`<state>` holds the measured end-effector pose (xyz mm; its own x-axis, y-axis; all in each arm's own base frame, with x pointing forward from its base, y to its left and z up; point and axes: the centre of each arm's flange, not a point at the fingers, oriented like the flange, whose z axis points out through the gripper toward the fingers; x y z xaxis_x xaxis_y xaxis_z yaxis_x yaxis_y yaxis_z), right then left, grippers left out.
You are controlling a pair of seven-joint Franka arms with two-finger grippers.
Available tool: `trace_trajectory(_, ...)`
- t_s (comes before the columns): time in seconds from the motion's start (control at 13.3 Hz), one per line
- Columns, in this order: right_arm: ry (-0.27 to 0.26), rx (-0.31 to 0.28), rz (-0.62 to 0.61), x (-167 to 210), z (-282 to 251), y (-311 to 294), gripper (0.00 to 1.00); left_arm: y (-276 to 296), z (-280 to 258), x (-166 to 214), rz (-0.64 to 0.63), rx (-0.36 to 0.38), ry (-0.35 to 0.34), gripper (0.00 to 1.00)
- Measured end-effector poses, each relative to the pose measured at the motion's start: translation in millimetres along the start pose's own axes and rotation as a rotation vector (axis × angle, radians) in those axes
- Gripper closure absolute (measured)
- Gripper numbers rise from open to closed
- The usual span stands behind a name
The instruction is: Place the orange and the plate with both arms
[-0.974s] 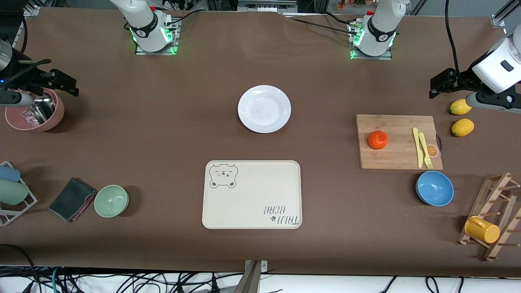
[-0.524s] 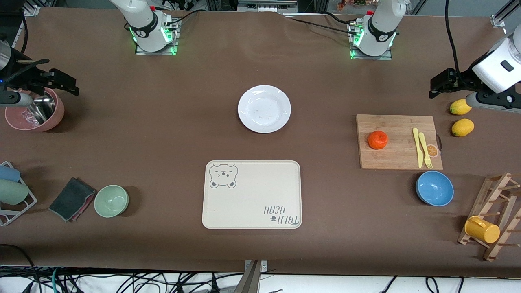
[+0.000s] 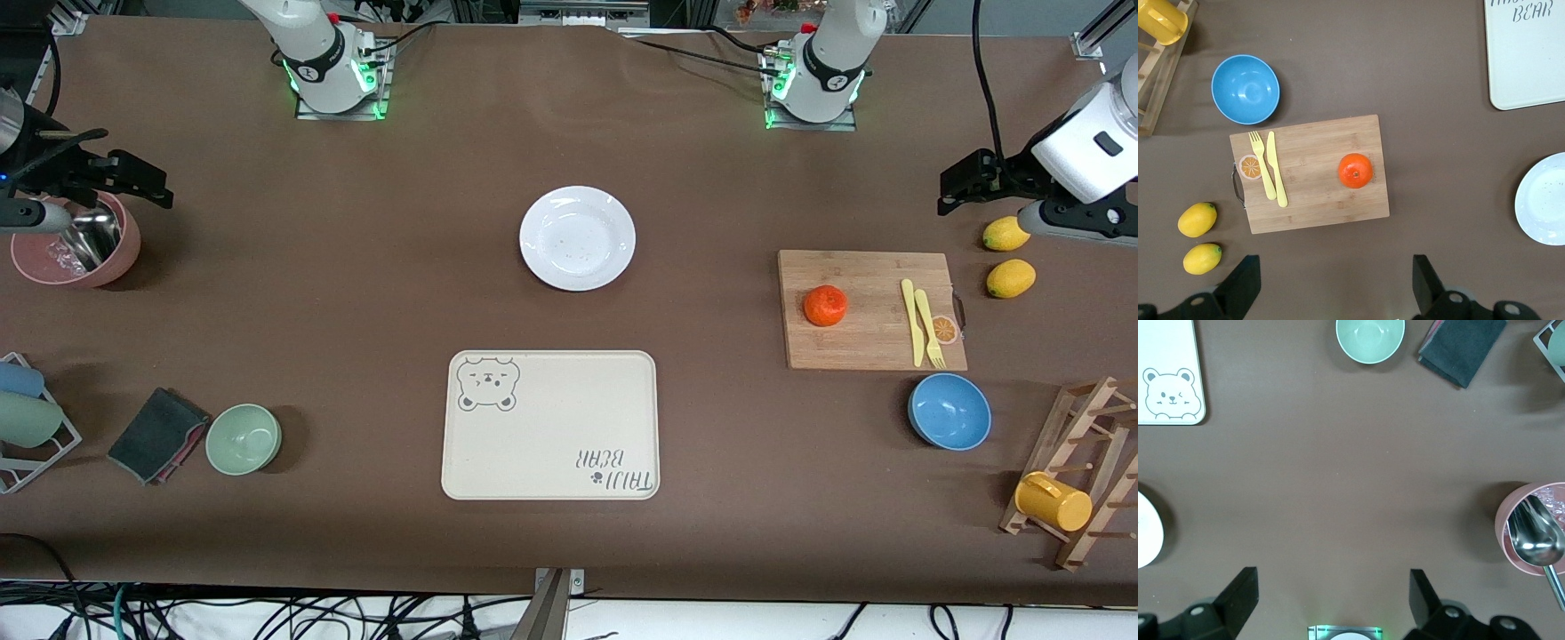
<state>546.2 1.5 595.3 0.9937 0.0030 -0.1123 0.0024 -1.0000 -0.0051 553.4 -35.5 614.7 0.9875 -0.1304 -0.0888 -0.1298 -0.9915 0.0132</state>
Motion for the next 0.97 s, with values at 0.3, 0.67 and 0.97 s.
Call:
trace_trajectory(0.3, 0.000, 0.000, 0.000, 0.0, 0.0, 0.0, 0.00, -0.5, 0.0, 0.0, -0.001, 0.000, 0.000, 0.00)
trace_trajectory(0.67, 0.000, 0.000, 0.001, 0.0, 0.0, 0.4, 0.00, -2.0, 0.0, -0.1, -0.004, 0.000, 0.000, 0.00)
trace_trajectory(0.97, -0.001, 0.000, 0.001, -0.1, 0.1, 0.4, 0.00, -8.2, 0.0, -0.6, -0.015, -0.001, 0.000, 0.00)
